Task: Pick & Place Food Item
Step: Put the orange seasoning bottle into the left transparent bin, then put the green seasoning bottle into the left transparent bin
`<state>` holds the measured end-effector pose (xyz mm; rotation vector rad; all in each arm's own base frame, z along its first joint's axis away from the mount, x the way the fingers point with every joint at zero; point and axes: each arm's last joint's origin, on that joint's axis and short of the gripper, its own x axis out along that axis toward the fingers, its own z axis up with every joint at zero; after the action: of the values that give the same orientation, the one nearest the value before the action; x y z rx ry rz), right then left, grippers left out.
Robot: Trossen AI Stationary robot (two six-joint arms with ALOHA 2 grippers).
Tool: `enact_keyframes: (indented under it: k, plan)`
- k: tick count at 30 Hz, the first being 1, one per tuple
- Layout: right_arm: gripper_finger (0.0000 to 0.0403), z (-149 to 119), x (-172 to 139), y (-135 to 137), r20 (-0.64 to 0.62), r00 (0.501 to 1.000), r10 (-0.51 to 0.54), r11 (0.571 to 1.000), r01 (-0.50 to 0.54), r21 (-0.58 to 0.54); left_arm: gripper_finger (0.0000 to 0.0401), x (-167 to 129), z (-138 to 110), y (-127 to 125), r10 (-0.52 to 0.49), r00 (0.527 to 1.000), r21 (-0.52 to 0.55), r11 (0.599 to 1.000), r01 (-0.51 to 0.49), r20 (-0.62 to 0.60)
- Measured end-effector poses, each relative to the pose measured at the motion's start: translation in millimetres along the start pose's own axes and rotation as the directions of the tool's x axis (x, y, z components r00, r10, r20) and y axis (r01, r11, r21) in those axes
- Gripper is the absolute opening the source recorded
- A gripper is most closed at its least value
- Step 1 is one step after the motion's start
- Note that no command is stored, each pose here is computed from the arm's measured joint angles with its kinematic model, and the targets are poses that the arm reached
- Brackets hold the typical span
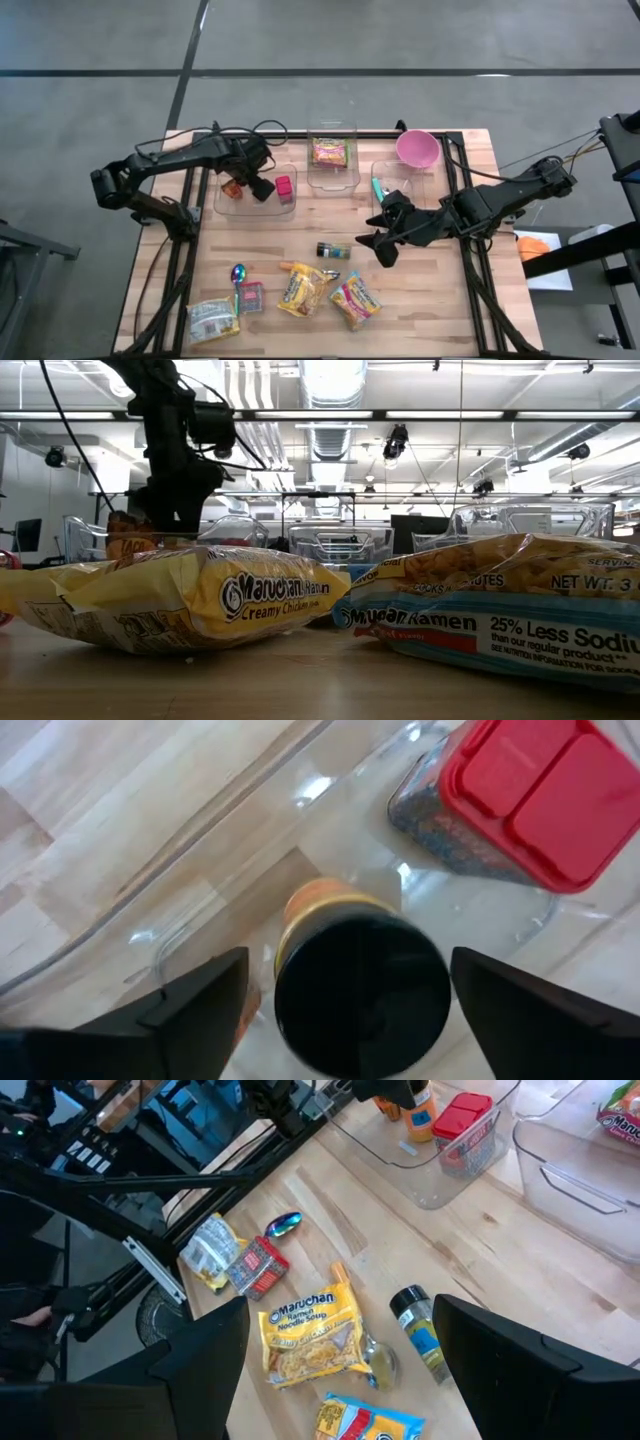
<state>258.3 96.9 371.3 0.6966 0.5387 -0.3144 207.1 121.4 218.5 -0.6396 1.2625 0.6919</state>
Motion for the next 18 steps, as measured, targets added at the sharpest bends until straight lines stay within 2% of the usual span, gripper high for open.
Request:
enact_keyframes:
  k: [7,14,18]
  plan:
    - [0.0309,0.0,0.1,0.0,-0.001,1.000,-0.001,1.000,0.001,-0.018,0.0371,-19.4,11.3,-3.2,0.001,0.999,0.013,1.000,-0.001,0.053]
    - [0.0308,-0.5,0.1,-0.2,-0.012,1.000,0.002,0.989,-0.004,-0.148,0.0371,-41.9,19.6,-5.8,-0.005,0.997,0.026,1.000,0.003,0.078]
    - [0.0308,-3.7,2.7,-3.2,-0.037,0.999,-0.037,0.975,0.028,-0.220,0.0371,-58.4,19.4,-7.1,-0.017,0.995,0.024,1.000,0.014,0.103]
